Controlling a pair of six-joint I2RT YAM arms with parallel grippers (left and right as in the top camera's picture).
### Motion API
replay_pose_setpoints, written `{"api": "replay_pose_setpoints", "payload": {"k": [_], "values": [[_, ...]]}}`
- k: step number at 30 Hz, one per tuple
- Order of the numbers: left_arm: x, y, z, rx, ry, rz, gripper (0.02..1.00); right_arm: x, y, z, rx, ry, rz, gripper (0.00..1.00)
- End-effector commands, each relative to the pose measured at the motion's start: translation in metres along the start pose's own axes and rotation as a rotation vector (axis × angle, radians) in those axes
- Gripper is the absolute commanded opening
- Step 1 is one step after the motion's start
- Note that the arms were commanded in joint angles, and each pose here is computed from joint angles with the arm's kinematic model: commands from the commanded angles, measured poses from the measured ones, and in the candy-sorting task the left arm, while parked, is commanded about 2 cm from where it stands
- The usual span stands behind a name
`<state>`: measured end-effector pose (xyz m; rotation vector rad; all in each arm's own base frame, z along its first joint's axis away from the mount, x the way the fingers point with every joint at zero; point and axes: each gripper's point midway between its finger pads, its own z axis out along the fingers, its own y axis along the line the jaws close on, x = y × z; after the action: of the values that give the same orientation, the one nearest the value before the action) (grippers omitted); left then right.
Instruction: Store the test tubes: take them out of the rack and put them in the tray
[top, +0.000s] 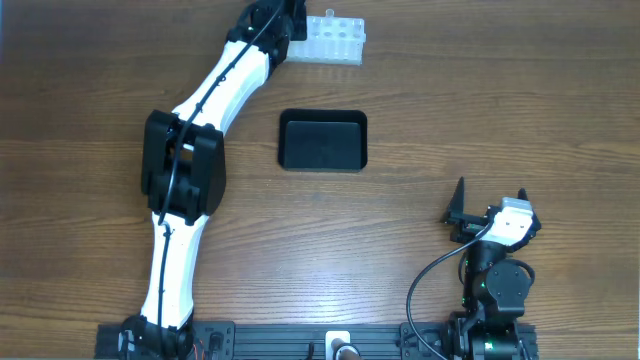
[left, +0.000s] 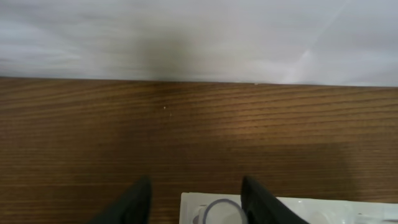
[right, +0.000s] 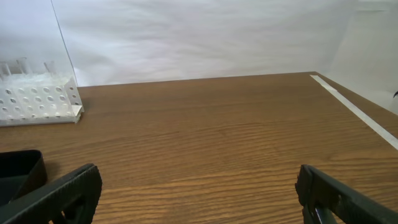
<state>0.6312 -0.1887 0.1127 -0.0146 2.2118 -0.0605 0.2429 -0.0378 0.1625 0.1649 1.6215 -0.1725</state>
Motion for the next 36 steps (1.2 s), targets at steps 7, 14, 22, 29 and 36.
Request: {"api": "replay_pose_setpoints", "payload": {"k": [7,14,22,29,36], "values": [[-0.0060,-0.0079,-0.0003,0.026,-0.015,-0.002,0.343,0.0008,-0.0017,-0.0002,0.010,-0.003,0.003,0.991],[-0.0055,-0.0099,-0.0004,0.038,-0.012,-0.002,0.268,0.0008,-0.0017,-0.0002,0.010,-0.003,0.003,0.991],[-0.0049,-0.0124,-0.0004,0.052,-0.009,-0.002,0.231,0.0008,-0.0017,-0.0002,0.010,-0.003,0.003,0.991],[-0.0049,-0.0124,-0.0004,0.053,-0.009,-0.002,0.161,0.0009,-0.0017,-0.0002,0.010,-0.003,0.003,0.991],[-0.0051,-0.0124,-0.0005,0.053,-0.009,-0.002,0.123,0.0008,-0.0017,-0.0002,0.010,-0.003,0.003,0.993]]}}
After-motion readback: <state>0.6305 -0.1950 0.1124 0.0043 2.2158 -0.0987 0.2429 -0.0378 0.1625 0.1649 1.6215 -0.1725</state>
